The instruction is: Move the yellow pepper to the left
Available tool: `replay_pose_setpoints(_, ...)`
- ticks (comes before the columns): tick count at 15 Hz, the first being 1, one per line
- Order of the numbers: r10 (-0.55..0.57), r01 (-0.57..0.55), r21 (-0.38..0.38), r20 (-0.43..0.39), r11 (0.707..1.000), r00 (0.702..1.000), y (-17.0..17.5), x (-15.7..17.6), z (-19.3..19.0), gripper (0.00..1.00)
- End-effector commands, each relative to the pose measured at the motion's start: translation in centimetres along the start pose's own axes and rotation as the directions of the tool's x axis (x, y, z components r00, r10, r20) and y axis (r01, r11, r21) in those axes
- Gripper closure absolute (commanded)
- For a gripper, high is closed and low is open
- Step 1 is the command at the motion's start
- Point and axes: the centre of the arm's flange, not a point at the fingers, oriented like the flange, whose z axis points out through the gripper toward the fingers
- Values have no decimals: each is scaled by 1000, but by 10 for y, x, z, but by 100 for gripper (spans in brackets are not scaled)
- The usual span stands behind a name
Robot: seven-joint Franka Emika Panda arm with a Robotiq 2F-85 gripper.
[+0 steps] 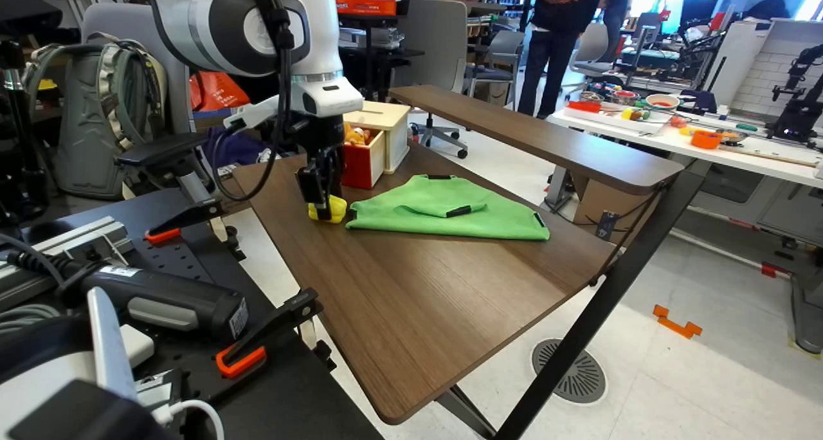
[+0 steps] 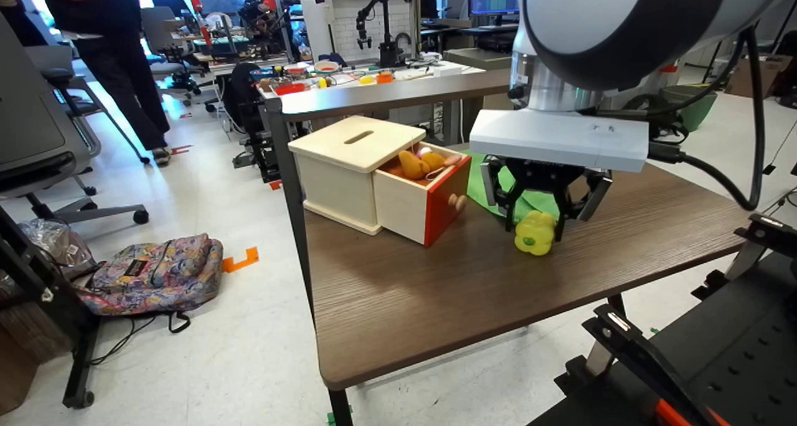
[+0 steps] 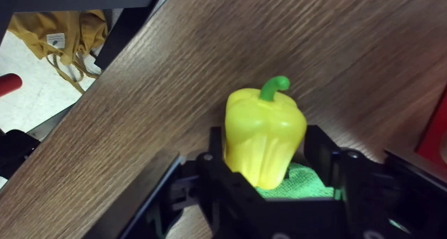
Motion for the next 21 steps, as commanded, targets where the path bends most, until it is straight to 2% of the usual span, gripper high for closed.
replay_pose_setpoints(1, -5, 5, -15, -1, 1000, 1000, -2, 6, 2, 6)
replay_pose_setpoints(2, -5, 5, -13, 0, 1000, 1000, 0, 6, 1, 1)
replay_pose_setpoints(3, -5, 5, -9, 3, 1000, 1000, 2, 6, -2, 0)
replay_pose_setpoints(7, 2, -2, 8, 10, 1000, 1000, 16, 6, -16, 0)
replay_pose_setpoints(10, 12, -12, 41, 18, 999, 1000, 43, 7, -41, 0)
replay_pose_setpoints(13, 26, -28, 107, 22, 994, 999, 79, 6, -79, 0)
replay_pose_setpoints(16, 35, -45, 217, 50, 975, 998, 113, 16, -116, 0)
replay_pose_setpoints(17, 45, -47, 133, 21, 990, 999, 78, 16, -79, 0)
replay_pose_setpoints(19, 45, -47, 151, 18, 987, 999, 88, 19, -92, 0)
replay_pose_setpoints(21, 41, -43, 139, 24, 989, 999, 85, 16, -85, 0)
